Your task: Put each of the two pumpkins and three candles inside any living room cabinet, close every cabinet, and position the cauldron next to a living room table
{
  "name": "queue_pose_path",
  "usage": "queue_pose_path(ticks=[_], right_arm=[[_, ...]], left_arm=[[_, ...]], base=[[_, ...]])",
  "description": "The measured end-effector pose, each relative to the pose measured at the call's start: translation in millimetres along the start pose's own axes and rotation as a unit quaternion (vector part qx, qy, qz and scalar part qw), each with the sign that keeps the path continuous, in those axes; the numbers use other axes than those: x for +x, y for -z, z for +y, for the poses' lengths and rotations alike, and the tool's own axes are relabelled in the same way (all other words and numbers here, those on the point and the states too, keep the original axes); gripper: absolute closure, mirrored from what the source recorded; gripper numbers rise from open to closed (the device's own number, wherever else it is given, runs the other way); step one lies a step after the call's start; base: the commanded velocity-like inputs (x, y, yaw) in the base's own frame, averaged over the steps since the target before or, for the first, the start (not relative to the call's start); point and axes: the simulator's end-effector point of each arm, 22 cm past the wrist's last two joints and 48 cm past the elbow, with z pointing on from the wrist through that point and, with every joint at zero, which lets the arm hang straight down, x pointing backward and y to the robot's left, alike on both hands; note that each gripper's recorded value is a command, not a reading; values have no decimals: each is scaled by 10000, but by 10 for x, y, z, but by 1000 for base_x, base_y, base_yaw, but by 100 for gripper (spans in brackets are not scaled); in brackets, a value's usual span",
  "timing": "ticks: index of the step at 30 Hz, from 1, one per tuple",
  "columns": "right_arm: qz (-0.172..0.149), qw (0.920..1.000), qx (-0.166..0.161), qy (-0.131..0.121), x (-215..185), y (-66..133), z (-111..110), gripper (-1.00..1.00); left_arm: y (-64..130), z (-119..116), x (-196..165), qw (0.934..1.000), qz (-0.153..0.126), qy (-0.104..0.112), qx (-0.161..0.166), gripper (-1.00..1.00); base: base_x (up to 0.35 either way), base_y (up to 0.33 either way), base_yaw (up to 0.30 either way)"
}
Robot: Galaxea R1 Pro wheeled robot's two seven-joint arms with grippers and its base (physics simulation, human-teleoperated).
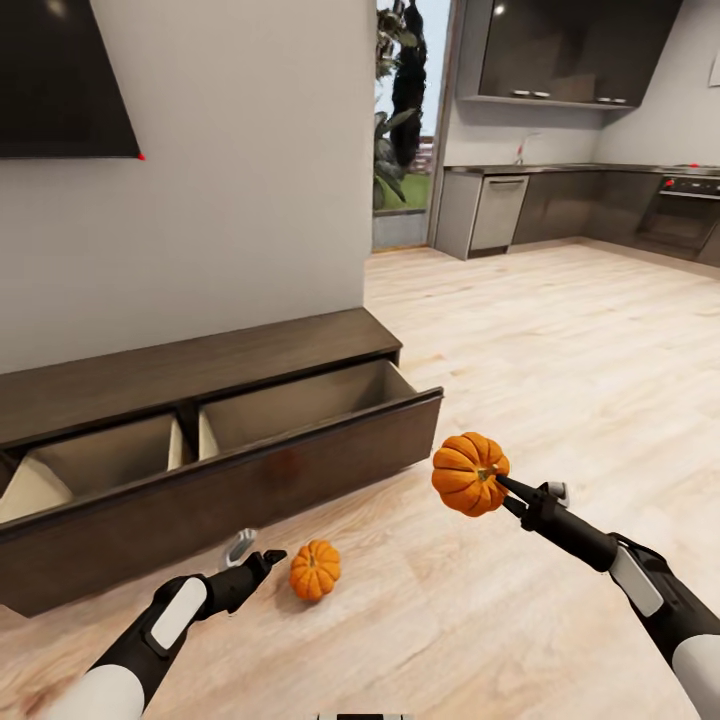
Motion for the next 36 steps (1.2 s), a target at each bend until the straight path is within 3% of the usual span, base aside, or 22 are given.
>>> queue_pose_path(ticks=[14, 26, 36], right_arm=[[-11, 10000, -12, 7, -10, 4, 6, 100], [-14, 10000, -3, 1, -9, 9, -2, 100], [6, 9998, 133, -148, 67, 42, -233, 100]], left_arm=[[-3, 20, 8, 10000, -1, 26, -14, -100], [1, -11, -20, 10000, -32, 26, 21, -100], [-113, 169, 89, 9998, 103, 102, -114, -100]], base=[[167, 71, 0], [15, 0, 0], [0, 0, 0]])
